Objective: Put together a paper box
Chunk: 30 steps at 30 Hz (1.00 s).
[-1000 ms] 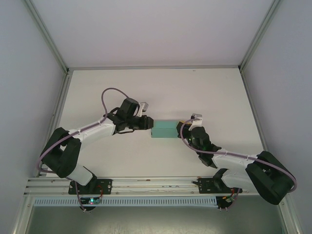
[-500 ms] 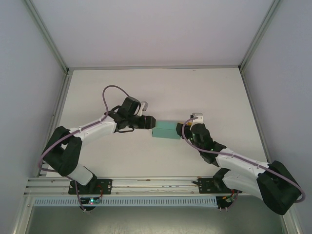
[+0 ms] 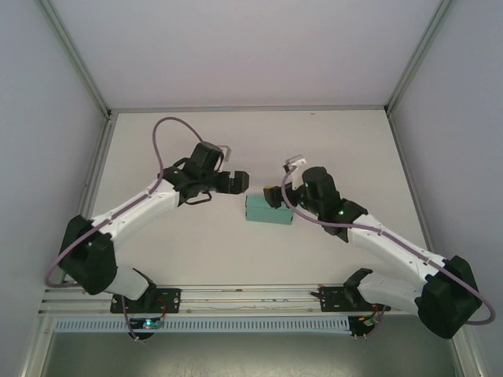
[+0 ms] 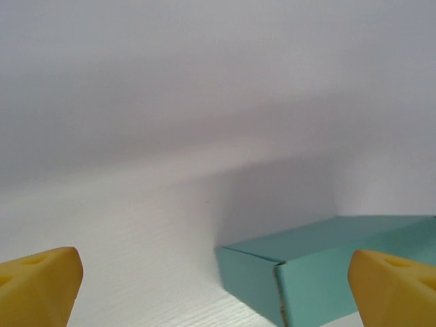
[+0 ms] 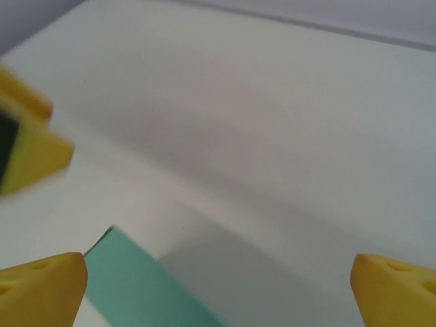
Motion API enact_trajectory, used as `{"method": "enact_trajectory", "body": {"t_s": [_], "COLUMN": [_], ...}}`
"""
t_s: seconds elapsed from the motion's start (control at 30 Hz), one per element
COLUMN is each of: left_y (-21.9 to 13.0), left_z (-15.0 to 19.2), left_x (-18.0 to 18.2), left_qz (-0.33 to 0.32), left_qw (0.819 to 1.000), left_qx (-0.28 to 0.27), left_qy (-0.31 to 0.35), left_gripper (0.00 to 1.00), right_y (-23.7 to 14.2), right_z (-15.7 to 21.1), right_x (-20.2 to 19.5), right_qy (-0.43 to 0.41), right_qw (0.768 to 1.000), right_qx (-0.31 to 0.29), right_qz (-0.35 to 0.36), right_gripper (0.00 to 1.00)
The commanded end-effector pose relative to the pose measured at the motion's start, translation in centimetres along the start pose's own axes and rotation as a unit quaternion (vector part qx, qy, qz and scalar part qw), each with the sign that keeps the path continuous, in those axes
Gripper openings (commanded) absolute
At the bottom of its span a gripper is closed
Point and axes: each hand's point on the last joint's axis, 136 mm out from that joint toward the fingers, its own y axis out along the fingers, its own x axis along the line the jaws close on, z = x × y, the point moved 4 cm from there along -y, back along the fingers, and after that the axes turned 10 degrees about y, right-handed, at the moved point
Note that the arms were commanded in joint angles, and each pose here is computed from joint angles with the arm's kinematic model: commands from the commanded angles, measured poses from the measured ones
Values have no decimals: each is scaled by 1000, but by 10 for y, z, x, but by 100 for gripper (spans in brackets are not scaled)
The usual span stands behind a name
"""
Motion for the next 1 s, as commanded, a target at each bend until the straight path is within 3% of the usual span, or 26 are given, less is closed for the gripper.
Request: {"method": "enact_trajectory", "body": {"t_s": [0.0, 0.17, 0.3, 0.67, 0.8, 0.97], "left_y": [-35, -61, -71, -81, -80, -79], "left_z": [10, 51, 86, 112, 116, 118], "left_x": [49, 94, 113, 119, 120, 119], "left_qz": [-125, -183, -219, -232, -233, -228], "left_qw": [991, 977, 966, 960, 960, 961], "left_qx": [-32, -44, -36, -47, -42, -42], "left_qy": [-23, -99, -133, -147, -148, -148], "left_gripper": [100, 100, 100, 100, 100, 100], "right_y": [1, -3, 6, 59, 73, 80], "right_z": [19, 42, 41, 54, 66, 67], "right_x": [24, 36, 30, 2, -2, -4], "right_qy": [-184, -342, -376, -380, -372, -366], "right_qw": [973, 894, 872, 862, 849, 848], "right_qx": [94, 207, 245, 311, 351, 361], "right_qz": [-104, -201, -197, -126, -130, -130], "right_gripper": [98, 98, 98, 94, 82, 55]}}
